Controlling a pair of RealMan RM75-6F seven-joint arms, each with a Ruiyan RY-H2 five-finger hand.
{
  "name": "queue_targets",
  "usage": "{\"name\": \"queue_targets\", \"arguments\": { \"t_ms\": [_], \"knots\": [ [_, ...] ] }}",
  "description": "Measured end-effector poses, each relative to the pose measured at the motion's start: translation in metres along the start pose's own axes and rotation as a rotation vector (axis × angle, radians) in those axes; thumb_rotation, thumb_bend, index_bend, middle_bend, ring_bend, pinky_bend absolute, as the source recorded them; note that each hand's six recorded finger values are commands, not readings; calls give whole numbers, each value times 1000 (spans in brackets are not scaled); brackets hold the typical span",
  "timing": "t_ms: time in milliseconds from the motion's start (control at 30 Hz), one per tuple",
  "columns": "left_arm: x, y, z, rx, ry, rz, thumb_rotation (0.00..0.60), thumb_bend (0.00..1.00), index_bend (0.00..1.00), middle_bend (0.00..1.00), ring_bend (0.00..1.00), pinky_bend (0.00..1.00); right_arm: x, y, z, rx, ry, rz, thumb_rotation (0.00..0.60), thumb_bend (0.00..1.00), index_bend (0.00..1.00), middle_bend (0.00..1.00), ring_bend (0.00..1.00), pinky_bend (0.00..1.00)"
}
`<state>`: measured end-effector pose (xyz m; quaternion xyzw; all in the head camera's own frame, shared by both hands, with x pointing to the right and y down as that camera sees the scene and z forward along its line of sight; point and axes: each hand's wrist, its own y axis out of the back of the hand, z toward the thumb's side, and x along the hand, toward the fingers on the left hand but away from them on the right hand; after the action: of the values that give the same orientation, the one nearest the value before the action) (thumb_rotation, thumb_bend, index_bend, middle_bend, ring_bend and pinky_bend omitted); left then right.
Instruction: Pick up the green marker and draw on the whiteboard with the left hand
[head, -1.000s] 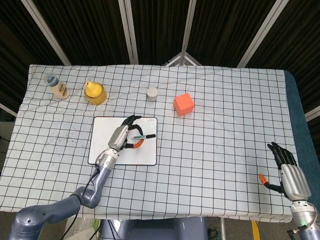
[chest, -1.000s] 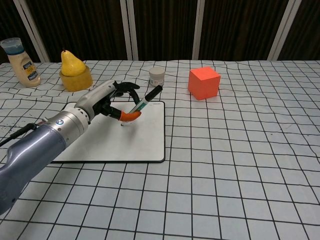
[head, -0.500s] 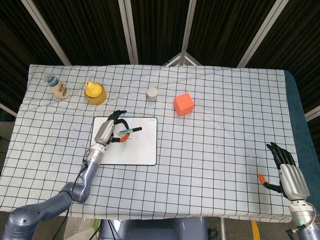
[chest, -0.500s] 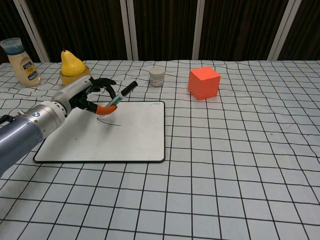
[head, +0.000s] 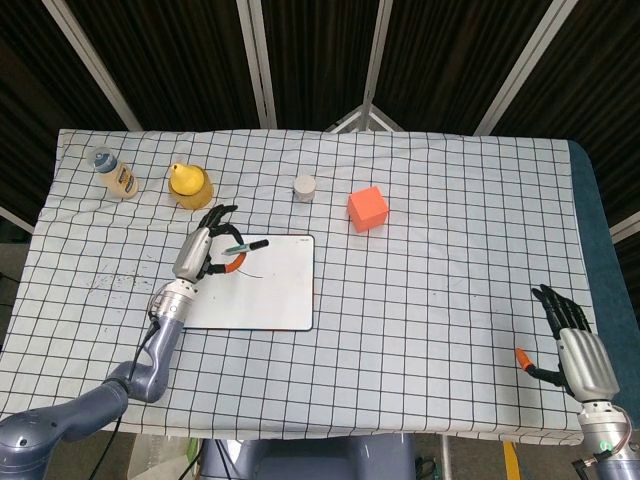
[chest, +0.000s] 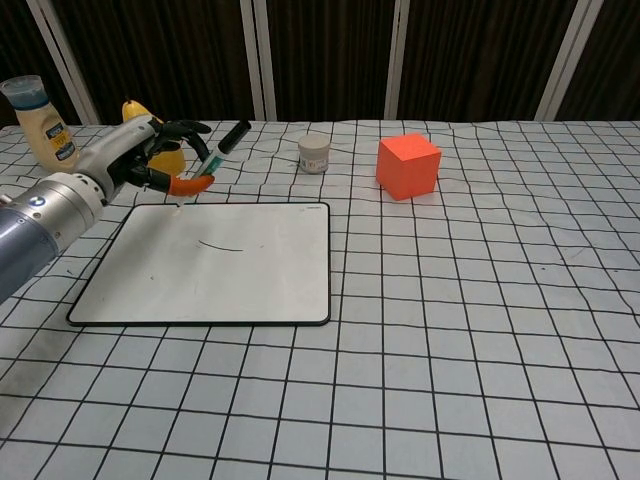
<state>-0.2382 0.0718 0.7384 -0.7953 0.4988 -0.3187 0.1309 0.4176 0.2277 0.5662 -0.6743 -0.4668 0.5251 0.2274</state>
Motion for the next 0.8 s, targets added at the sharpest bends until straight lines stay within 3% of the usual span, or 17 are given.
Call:
{"name": "queue_targets", "arguments": {
  "t_ms": [467,800],
  "knots": [
    [-13,-53,22,-10,5,-83,600,582,661,111,0,9,1,0,0,-5,3,3,600,323,0,0,0,0],
    [-8,-55,20,-15,23,-66,600,582,661,113,0,9,0,0,0,-8,4,6,600,325,0,0,0,0]
  ]
}}
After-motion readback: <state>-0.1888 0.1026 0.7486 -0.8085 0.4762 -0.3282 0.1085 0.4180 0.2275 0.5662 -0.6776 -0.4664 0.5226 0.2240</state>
